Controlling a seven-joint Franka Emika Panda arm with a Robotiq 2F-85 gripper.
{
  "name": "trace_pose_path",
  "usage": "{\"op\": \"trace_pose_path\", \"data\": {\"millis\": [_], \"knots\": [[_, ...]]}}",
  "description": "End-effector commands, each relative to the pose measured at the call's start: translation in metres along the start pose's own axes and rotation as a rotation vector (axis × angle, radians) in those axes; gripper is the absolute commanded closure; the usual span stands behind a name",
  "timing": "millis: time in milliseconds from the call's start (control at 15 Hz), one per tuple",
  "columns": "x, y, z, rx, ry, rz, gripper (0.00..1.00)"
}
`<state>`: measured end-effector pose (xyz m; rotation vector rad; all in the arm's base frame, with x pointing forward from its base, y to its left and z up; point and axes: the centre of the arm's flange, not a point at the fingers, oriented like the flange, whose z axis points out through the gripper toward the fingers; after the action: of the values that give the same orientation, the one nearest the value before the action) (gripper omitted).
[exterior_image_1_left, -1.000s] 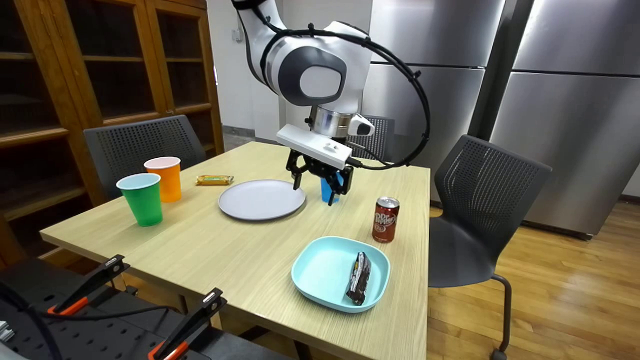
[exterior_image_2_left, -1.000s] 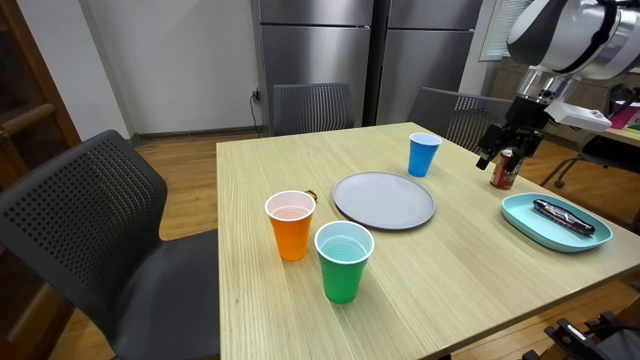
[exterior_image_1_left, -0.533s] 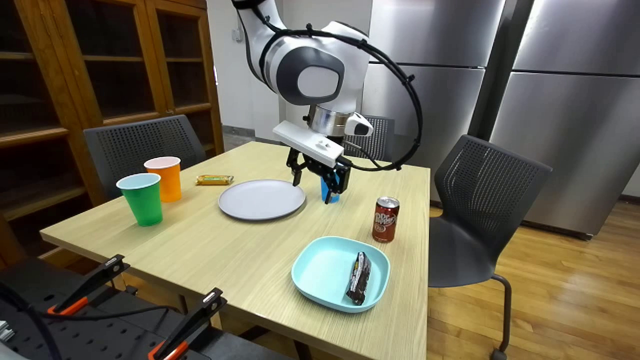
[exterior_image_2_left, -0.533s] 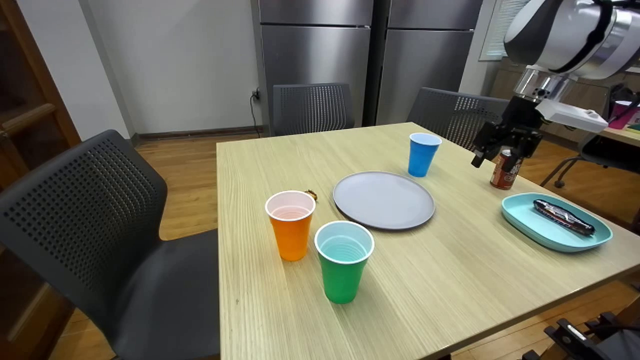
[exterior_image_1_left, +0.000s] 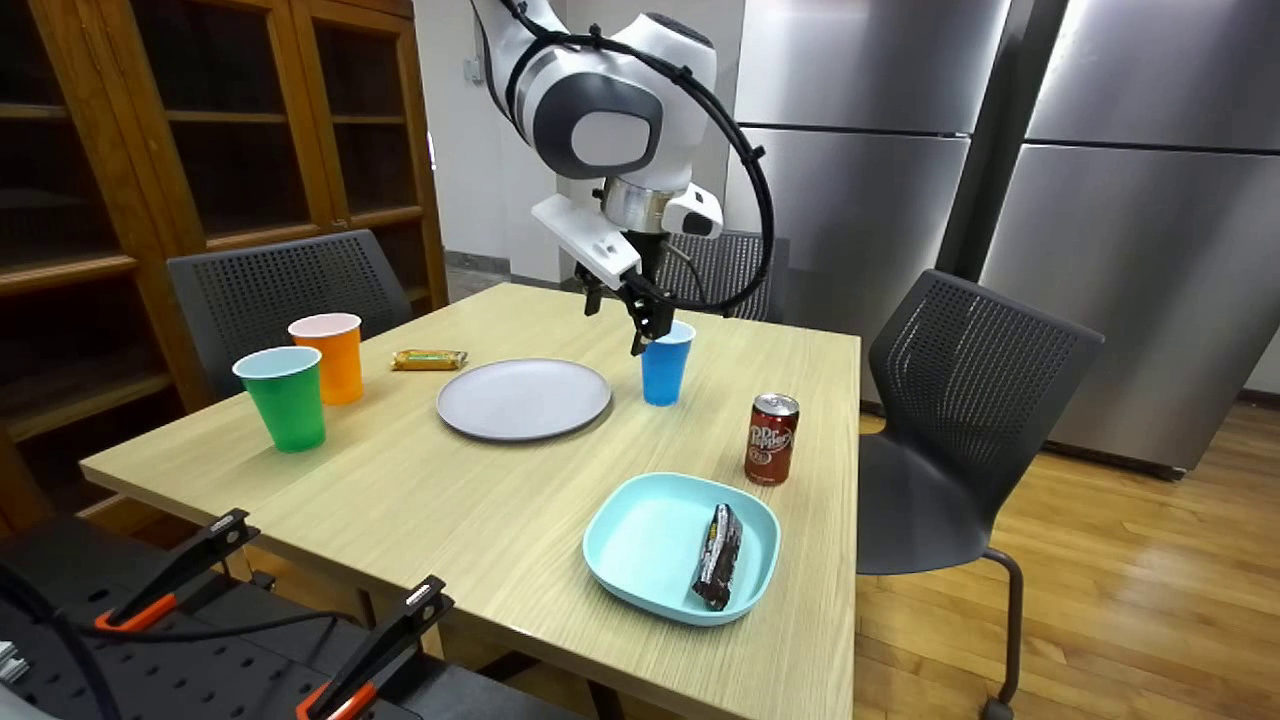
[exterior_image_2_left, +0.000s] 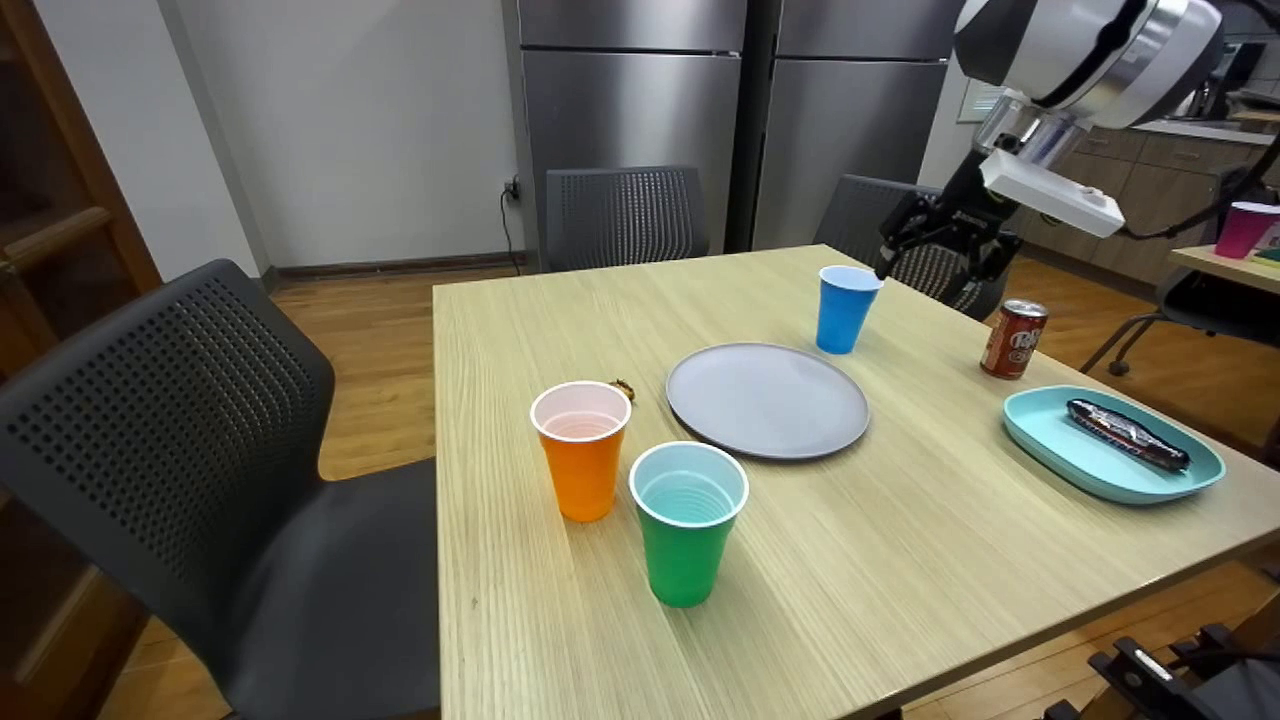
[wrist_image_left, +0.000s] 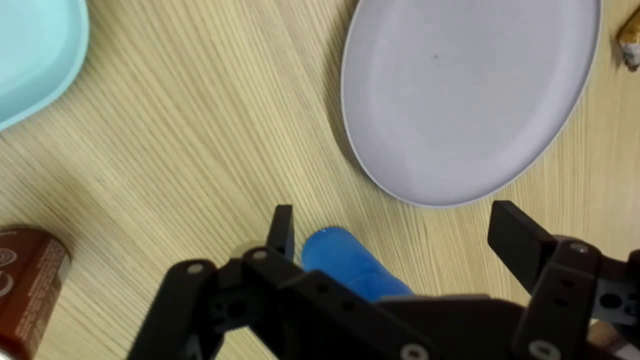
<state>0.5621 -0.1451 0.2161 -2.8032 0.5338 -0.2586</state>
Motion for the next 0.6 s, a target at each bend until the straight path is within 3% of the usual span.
{"op": "trace_pose_path", "data": {"millis": [0,533], "knots": [[0.032,-0.022,0.002,-0.023,0.074,0.102,0.00],[0.080,-0.014,0.008,-0.070,0.124,0.319,0.00]]}}
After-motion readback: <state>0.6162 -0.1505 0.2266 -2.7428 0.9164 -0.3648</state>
